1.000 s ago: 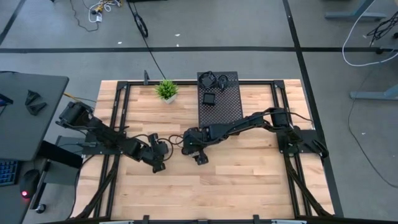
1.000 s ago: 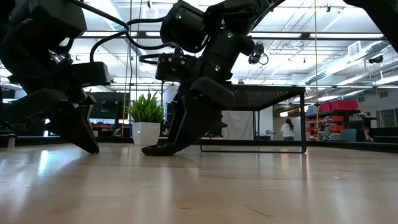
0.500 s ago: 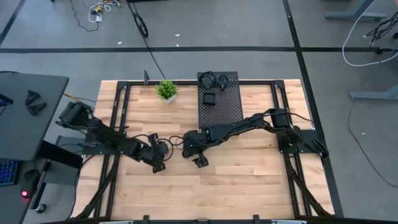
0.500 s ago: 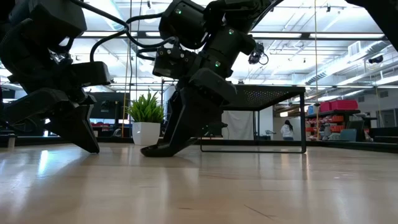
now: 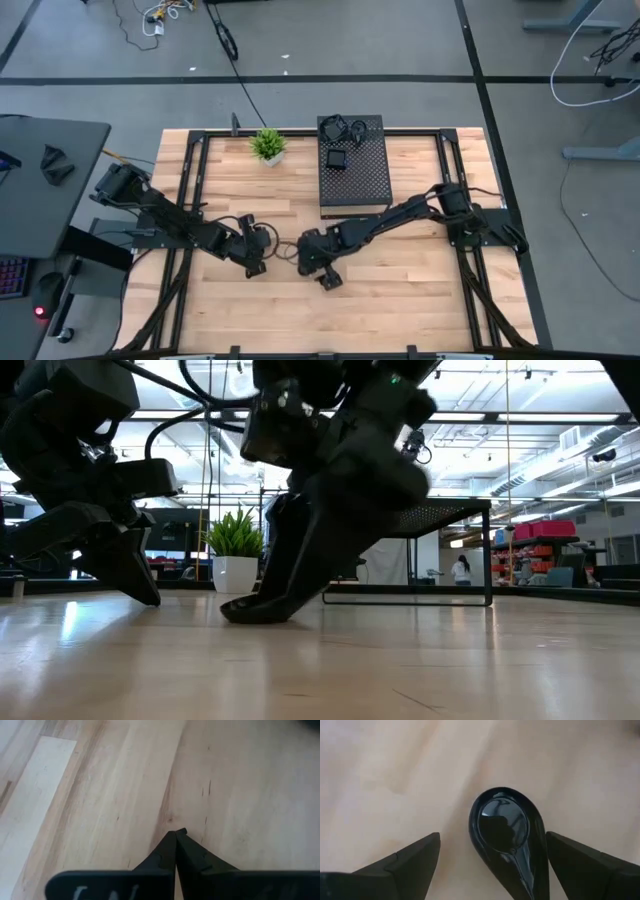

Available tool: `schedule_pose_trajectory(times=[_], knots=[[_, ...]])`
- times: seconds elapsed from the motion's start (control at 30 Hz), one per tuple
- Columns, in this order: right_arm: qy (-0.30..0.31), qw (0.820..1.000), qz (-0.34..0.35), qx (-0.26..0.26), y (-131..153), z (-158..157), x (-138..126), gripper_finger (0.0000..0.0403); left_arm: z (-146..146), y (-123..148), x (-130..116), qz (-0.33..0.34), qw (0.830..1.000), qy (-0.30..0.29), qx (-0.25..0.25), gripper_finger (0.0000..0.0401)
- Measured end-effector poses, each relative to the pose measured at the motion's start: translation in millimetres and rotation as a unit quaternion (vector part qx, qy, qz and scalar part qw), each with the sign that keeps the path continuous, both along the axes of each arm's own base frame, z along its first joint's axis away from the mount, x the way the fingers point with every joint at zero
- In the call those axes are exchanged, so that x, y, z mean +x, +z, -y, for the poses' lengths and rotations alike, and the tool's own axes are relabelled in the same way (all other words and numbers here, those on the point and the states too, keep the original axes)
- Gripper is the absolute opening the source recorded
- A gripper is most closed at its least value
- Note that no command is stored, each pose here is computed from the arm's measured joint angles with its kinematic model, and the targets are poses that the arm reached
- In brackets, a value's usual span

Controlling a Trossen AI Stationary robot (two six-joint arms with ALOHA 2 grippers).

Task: Pick & Place Mini shaped plates
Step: Stack the drop shaped plate on top of the drop shaped plate on the shelf

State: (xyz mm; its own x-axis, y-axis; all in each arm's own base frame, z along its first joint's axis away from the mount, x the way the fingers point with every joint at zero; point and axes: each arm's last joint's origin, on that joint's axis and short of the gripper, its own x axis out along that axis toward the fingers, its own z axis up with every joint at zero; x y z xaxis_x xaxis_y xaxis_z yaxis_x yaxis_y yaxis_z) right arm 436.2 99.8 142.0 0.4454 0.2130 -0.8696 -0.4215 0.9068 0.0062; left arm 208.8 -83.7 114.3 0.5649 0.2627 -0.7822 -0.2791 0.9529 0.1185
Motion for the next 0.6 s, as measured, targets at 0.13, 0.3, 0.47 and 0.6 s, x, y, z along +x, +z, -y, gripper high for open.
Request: schedule_pose_trajectory(times=[0.13, 0.3, 0.47, 0.6], knots=[[0.012, 0.999, -0.011, 0.033, 0, -20, -5, 0.0362, 0, 0, 0, 0.001, 1.0, 0.001, 0.002, 0.0007], [0.029, 0.999, 0.003, -0.018, 0, -32, -9, 0.0362, 0, 0, 0, 0.003, 1.0, 0.003, 0.005, 0.0008], [0.029, 0.997, 0.001, -0.072, -2, -31, -12, 0.0358, 0, 0, 0, 0.003, 1.0, 0.003, 0.005, 0.001], [0.019, 0.996, -0.022, -0.087, -4, -24, -14, 0.0333, 0, 0, 0, 0.003, 1.0, 0.003, 0.005, 0.0007]])
